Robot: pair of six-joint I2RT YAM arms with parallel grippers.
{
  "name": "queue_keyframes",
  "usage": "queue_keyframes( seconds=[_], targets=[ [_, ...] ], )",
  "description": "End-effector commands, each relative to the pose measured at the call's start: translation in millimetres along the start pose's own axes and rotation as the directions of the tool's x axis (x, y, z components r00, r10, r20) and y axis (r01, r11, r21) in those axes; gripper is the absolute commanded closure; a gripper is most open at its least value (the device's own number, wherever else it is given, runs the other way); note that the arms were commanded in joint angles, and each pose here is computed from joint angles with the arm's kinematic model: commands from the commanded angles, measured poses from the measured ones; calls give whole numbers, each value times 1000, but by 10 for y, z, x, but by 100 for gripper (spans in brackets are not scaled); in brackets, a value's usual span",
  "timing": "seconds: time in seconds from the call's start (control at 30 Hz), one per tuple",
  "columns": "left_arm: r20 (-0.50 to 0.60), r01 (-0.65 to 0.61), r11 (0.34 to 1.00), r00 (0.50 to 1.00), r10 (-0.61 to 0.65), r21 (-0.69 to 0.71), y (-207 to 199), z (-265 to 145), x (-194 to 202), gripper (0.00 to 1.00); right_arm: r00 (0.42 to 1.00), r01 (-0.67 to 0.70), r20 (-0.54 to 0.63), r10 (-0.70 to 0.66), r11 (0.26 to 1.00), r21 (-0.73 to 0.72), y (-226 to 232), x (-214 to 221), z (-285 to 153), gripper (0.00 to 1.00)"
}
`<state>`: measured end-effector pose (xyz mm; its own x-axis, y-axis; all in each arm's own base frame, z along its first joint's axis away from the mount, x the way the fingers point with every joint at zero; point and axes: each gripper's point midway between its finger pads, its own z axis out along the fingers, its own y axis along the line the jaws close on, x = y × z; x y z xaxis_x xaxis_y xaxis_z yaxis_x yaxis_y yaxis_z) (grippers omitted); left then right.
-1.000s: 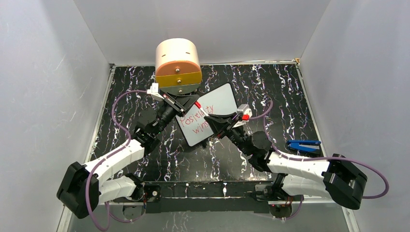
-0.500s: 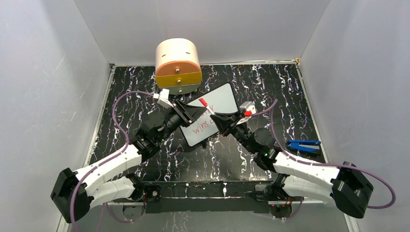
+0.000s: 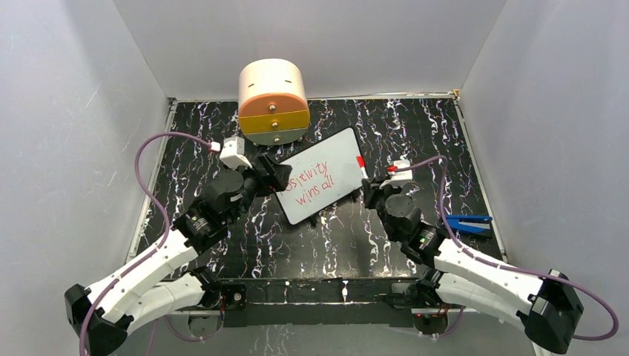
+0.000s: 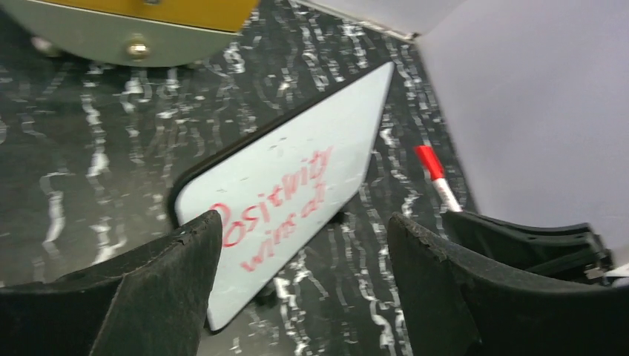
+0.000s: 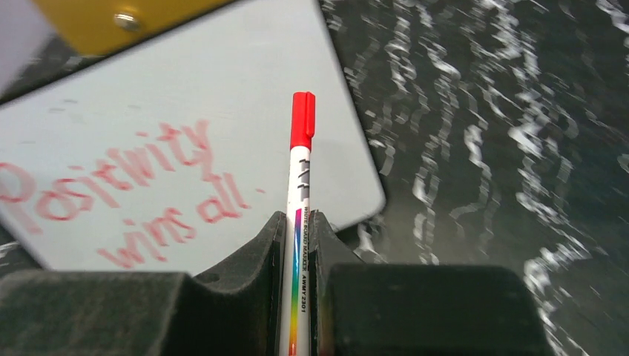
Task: Write a sentence on the whiteboard
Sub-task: Place the whiteboard marker at the center of the board, then reset both arms
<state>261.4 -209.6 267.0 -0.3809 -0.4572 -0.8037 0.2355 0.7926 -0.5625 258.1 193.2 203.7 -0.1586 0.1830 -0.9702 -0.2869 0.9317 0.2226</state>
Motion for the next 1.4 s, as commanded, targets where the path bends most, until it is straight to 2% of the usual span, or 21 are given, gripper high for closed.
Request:
queue_keyframes(
  seconds=[0.0,0.27,0.43,0.53,0.6,0.8,0.97,1.23,1.37],
  targets=[
    [37,-152,971,986,161,-184,376,-234,-254,21,999,-10,-47,26,951,309,-657,240,-138,100],
    [20,-222,939,972,236,-263,638,-612,-360,20,978,-84,-118,171,843,531,-1172,938,-307,100],
    [31,-274,915,955,296,-295,810,-826,-413,20,965,-85,-149,217,793,603,-1337,1260,-351,96],
    [62,-263,911,953,297,-318,896,-896,-438,20,953,-93,-169,251,775,625,-1376,1425,-375,92],
    [78,-260,910,951,299,-323,917,-924,-461,20,946,-92,-185,266,768,634,-1388,1508,-388,86],
    [130,-229,913,949,286,-338,955,-1011,-551,20,935,-98,-201,293,755,648,-1384,1560,-422,56],
    [177,-196,926,948,263,-324,944,-1092,-628,20,941,-117,-173,289,763,636,-1346,1314,-441,36],
    [261,-156,941,935,239,-301,923,-1296,-825,21,985,-114,-48,167,828,549,-1289,281,-577,3],
    [293,-159,935,921,256,-316,958,-1405,-926,21,994,-93,-4,111,853,513,-1283,-189,-738,1]
  ],
)
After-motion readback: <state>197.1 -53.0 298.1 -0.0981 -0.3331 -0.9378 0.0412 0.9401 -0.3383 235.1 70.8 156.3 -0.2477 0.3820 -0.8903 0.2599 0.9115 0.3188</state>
